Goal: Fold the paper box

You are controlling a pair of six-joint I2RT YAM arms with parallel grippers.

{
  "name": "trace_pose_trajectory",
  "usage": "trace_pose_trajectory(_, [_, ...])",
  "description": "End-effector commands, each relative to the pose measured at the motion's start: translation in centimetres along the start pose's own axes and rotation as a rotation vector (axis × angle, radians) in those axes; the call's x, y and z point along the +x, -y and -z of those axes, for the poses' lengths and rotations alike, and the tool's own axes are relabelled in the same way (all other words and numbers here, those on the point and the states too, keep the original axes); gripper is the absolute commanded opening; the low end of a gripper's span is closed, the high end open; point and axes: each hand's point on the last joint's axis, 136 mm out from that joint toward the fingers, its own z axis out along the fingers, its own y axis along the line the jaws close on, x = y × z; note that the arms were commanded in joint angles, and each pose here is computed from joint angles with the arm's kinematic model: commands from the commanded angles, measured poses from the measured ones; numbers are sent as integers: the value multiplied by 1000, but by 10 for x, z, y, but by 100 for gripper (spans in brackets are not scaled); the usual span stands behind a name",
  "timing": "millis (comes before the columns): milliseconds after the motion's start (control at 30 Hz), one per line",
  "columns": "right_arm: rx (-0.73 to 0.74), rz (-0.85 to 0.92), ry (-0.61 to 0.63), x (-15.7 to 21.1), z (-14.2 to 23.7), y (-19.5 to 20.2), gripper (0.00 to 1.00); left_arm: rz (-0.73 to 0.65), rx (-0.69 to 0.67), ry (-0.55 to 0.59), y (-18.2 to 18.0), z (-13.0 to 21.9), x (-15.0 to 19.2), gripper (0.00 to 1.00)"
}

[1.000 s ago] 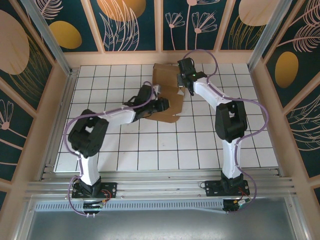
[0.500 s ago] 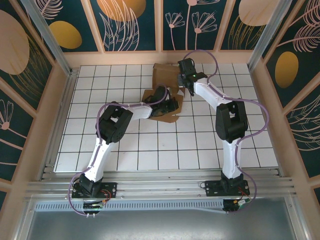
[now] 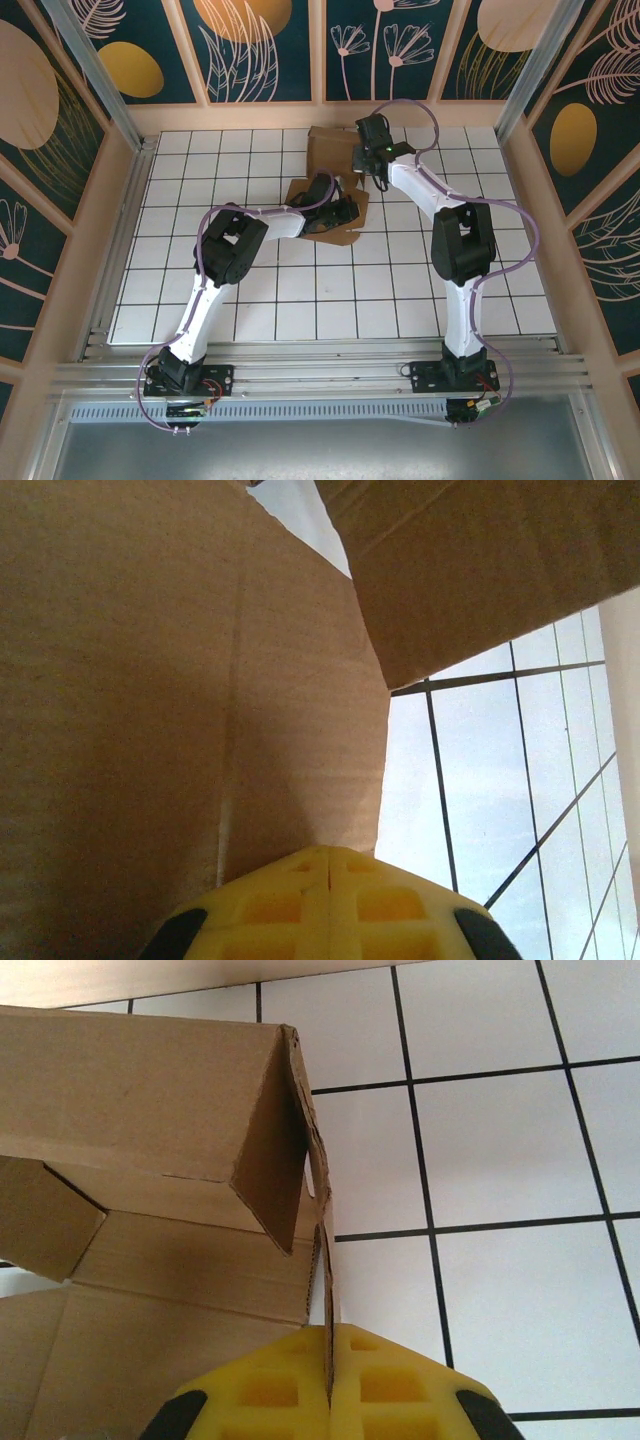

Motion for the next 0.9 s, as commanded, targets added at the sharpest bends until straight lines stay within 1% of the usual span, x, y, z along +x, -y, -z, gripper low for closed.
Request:
trace_pose_trajectory(0, [-38,-64,-102,24,4,-7,2,37,-69,-54,-30,-12,21,1])
trace_pose_trajectory(333, [-76,-135,-144,56,-11,-13,2,26,-32,-22,-14,-7,10,1])
trace_pose_trajectory(467, [-126,-190,-157,67,-12,-20,2,20,-17,-11,-6,-6,4,3])
trace_pose_trajectory(567, [-135,-215,-170,76,-16,-20,2,19,-2,-6,-1,-6,1,5])
trace_pose_trajectory(733, [-80,-199,-161,82,-20,-8,2,-1,20,12,10,5,-4,17])
trace_pose_trajectory(867, [-69,-177,-140,79,-19,-5,2,-33,51,44,28,25,-11,34])
